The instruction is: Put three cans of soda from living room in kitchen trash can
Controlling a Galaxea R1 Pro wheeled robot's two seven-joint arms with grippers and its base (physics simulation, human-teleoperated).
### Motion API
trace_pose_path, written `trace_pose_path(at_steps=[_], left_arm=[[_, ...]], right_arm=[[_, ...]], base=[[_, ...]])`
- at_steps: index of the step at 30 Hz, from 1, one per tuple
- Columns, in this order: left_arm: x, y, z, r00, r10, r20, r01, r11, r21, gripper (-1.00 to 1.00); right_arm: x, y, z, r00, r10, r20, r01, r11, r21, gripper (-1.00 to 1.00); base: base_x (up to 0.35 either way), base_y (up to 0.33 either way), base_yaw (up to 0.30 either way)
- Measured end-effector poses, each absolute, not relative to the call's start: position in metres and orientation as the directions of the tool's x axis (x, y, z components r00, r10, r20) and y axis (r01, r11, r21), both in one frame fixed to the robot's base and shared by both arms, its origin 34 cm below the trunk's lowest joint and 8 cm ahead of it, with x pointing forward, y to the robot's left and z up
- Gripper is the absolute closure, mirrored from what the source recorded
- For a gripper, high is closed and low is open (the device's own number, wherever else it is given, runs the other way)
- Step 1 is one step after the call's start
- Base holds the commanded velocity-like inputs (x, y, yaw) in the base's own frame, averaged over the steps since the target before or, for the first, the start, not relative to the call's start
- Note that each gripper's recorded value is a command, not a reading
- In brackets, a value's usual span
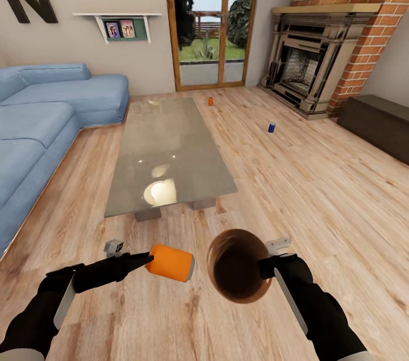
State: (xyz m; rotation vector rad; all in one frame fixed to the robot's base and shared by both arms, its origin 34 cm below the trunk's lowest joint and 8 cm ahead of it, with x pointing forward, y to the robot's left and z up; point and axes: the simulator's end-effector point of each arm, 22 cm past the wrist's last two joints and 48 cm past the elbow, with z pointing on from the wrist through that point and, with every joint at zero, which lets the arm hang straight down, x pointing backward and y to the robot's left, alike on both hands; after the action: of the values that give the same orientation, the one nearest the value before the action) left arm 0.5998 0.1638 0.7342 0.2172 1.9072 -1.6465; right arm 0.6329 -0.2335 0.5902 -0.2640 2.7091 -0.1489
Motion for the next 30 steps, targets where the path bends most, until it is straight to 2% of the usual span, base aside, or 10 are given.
trace_pose_path(at_steps=[30], left_arm=[[0.593,0.096,0.750,-0.819,-0.312,-0.482,0.489,0.062,-0.870,1.00]], right_arm=[[0.636,-0.224,0.584,-0.878,-0.240,-0.415,-0.193,0.969,-0.153,1.00]], base=[[0.000,0.000,0.000]])
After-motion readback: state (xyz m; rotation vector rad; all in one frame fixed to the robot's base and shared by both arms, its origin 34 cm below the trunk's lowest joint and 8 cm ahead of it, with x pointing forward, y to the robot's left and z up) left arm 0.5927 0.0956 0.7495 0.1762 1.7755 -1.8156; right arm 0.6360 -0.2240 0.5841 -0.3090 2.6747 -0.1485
